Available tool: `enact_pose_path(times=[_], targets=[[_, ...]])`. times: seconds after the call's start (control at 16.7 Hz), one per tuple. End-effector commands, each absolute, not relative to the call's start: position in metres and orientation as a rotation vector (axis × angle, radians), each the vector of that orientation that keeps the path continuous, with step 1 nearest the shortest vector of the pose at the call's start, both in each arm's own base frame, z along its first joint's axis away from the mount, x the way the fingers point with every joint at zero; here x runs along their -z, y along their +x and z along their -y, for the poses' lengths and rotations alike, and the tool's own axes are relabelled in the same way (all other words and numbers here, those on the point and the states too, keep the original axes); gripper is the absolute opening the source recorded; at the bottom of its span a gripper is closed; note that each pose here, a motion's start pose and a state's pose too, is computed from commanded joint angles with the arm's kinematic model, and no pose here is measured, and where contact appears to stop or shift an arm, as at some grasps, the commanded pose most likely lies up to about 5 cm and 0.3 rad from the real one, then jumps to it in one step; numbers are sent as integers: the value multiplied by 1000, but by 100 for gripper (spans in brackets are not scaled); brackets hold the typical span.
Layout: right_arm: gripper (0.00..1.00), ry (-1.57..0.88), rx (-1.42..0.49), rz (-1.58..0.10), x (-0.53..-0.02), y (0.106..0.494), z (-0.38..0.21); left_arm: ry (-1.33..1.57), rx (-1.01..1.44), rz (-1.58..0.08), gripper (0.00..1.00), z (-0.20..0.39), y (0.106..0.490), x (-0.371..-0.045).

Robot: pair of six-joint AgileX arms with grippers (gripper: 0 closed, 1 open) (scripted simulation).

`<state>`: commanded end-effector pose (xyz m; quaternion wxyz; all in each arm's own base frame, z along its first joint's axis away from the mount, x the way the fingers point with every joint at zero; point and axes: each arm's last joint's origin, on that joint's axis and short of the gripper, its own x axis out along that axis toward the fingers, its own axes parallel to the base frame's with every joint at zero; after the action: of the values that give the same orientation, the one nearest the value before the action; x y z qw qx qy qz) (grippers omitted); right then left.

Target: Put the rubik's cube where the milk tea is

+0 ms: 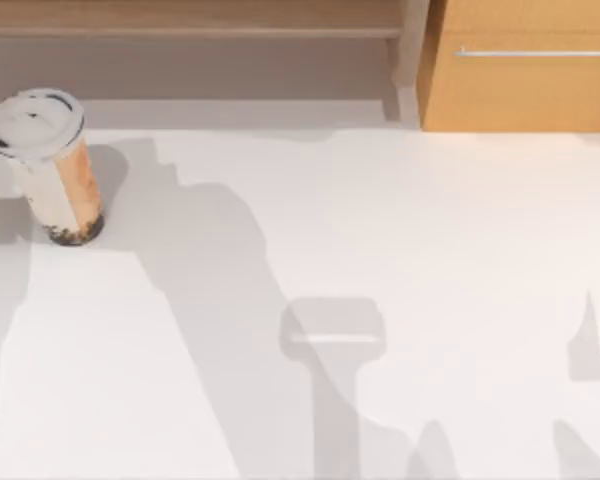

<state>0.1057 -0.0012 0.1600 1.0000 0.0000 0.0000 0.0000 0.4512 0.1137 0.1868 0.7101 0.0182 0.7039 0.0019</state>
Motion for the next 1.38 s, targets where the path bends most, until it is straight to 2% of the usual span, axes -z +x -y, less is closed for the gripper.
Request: enact_pose_path(times=[0.66, 1.14, 1.38], targets=[[100, 0, 0, 0, -160, 106, 1, 95, -6, -1560, 0, -124, 451, -187], [100, 0, 0, 0, -160, 106, 1, 125, 47, -1680, 0, -118, 439, -173], [100, 0, 0, 0, -160, 106, 1, 72, 16, -1616, 0, -115, 444, -173]])
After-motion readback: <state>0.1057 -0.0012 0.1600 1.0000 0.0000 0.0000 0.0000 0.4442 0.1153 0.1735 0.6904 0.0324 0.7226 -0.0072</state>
